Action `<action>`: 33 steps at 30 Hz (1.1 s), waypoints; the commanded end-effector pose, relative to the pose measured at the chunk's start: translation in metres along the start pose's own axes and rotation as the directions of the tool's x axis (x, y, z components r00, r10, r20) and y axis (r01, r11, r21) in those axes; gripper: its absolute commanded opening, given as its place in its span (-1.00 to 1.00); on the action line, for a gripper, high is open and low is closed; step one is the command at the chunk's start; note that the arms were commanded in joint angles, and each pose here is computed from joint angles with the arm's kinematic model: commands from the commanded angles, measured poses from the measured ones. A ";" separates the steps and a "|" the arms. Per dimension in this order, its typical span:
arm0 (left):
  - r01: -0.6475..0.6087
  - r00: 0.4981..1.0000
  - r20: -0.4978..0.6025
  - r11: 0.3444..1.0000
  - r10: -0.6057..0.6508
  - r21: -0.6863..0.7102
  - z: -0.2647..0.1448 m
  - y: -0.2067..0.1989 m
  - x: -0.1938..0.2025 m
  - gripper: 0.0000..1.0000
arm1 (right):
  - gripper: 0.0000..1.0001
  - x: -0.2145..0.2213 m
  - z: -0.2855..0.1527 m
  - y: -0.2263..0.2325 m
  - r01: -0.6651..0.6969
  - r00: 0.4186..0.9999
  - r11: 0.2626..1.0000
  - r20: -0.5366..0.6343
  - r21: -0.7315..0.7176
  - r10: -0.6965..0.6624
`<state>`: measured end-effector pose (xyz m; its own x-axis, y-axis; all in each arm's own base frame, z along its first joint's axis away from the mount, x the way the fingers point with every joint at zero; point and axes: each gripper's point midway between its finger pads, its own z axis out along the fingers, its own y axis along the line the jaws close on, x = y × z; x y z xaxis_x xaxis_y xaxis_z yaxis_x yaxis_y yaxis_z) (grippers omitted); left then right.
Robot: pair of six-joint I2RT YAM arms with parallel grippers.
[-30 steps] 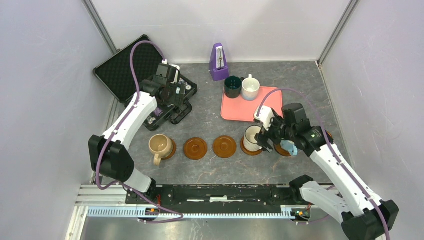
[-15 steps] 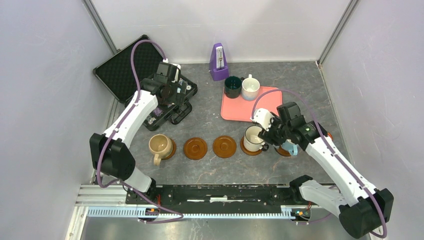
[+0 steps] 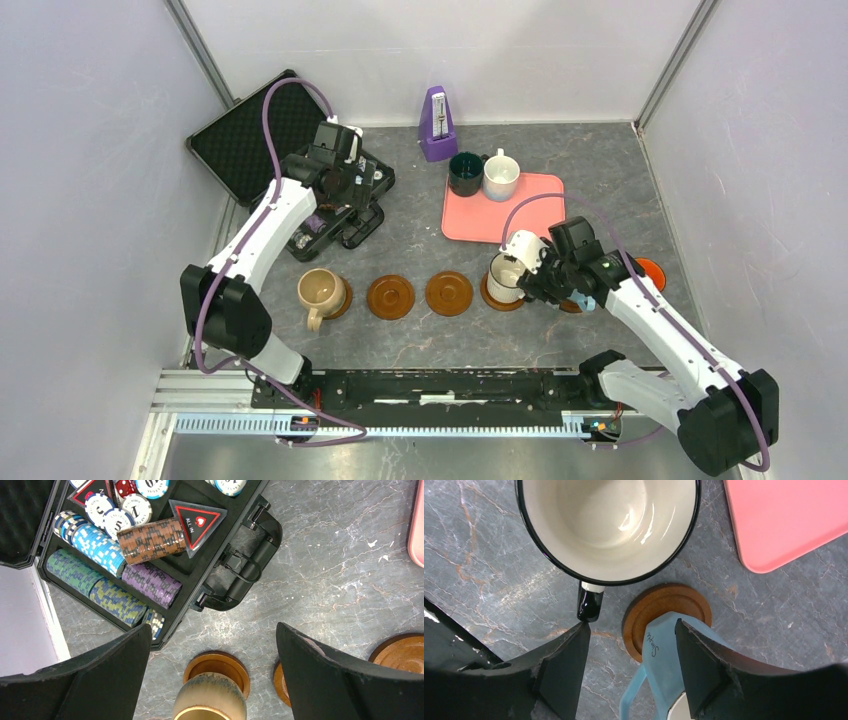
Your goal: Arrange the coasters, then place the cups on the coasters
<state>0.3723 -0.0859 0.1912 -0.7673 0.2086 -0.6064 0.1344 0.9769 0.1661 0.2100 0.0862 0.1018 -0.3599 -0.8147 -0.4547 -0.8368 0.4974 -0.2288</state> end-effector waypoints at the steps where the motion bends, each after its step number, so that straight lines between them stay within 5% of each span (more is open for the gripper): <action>1: 0.064 0.997 0.033 0.998 -0.064 0.012 -0.006 -0.002 -0.013 1.00 | 0.42 -0.013 0.004 0.003 -0.009 0.998 1.000 0.064 -0.027 0.011; 16: 0.042 0.998 0.038 0.999 -0.043 0.024 -0.007 -0.003 -0.015 1.00 | 0.37 -0.033 -0.031 0.004 0.114 0.982 0.992 0.157 -0.050 -0.105; 19: 0.045 0.998 0.044 0.999 -0.046 0.031 -0.009 -0.004 -0.017 1.00 | 0.32 -0.024 -0.026 -0.008 0.092 0.991 0.996 0.094 -0.005 -0.092; 26: 0.045 0.998 0.044 0.998 -0.047 0.032 -0.008 -0.004 -0.018 1.00 | -0.23 -0.021 -0.010 -0.031 0.061 0.997 0.994 0.051 0.088 -0.065; 33: 0.037 0.998 0.041 0.999 -0.038 0.032 -0.008 -0.004 -0.015 1.00 | -0.40 -0.015 0.003 0.002 0.096 0.992 0.993 0.085 -0.066 -0.090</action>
<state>0.3717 -0.0894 0.1907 -0.7682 0.2087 -0.6052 0.1471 0.9776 0.1504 0.2244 0.0905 0.1139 -0.2769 -0.8342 -0.4770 -0.8599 0.4366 -0.2644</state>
